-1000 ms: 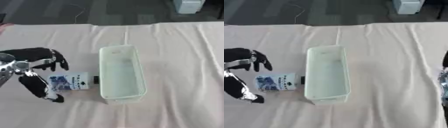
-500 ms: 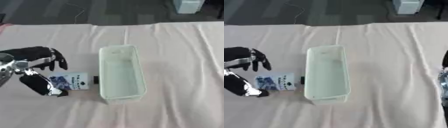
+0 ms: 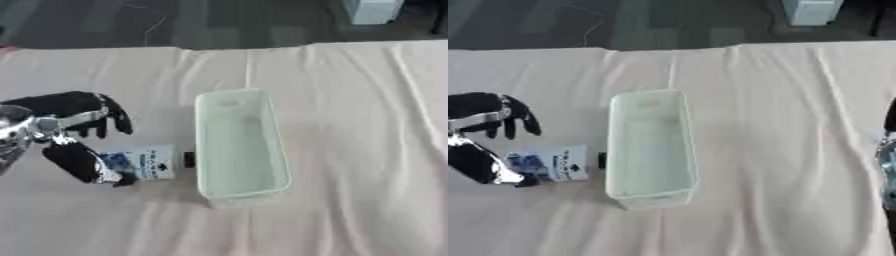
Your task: Pick up objects on the table and place them in the box.
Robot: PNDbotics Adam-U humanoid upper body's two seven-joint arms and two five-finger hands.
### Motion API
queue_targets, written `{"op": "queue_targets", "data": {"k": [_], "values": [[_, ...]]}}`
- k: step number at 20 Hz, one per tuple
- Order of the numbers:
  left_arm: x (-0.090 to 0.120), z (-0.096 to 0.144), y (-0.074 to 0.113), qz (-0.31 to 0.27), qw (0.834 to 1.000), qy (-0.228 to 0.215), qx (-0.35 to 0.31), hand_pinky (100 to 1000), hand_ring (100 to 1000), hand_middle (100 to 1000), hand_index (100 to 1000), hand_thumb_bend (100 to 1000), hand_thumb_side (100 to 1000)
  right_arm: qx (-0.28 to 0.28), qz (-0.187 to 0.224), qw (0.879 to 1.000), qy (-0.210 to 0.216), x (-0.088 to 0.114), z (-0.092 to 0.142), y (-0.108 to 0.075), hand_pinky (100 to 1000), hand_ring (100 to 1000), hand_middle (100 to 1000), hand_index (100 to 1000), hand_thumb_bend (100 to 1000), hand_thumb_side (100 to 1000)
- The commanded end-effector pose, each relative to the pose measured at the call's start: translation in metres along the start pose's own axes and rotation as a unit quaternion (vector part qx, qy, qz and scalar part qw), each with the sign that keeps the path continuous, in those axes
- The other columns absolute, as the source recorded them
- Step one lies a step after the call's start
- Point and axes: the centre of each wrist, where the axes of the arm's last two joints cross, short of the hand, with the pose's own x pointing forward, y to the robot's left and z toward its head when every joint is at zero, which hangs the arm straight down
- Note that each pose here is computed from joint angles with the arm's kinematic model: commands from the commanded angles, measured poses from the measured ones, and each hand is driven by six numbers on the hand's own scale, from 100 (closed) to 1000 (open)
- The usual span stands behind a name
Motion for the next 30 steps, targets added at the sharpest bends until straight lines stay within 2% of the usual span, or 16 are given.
{"op": "queue_targets", "data": {"k": [1,6,23,24,26,30], "values": [[-0.004,0.0,0.003,-0.007,1.0,0.008,0.0,520,623,698,797,588,448,0.059,0.012,0.997,-0.044,0.001,-0.011,0.002,159,318,410,534,100,1000],[-0.009,-0.005,-0.001,0.011,1.0,0.01,-0.024,525,627,711,843,654,411,0.058,0.008,0.997,-0.046,0.0,-0.013,0.003,159,318,410,534,100,1000],[-0.018,-0.01,-0.007,0.022,0.998,0.029,-0.041,531,629,709,803,642,400,0.057,0.006,0.997,-0.047,-0.001,-0.014,0.003,159,318,410,533,100,1000],[-0.019,-0.012,-0.008,0.022,0.998,0.034,-0.042,532,630,710,804,633,376,0.057,0.005,0.997,-0.047,-0.001,-0.014,0.003,159,318,410,533,100,1000],[-0.023,-0.015,-0.011,0.027,0.998,0.038,-0.047,532,630,710,805,648,395,0.057,0.004,0.997,-0.048,-0.002,-0.015,0.004,159,318,410,533,100,1000],[-0.029,-0.02,-0.017,0.036,0.997,0.04,-0.048,530,629,708,808,622,457,0.055,0.001,0.997,-0.051,-0.003,-0.016,0.004,160,318,409,533,100,1000]]}}
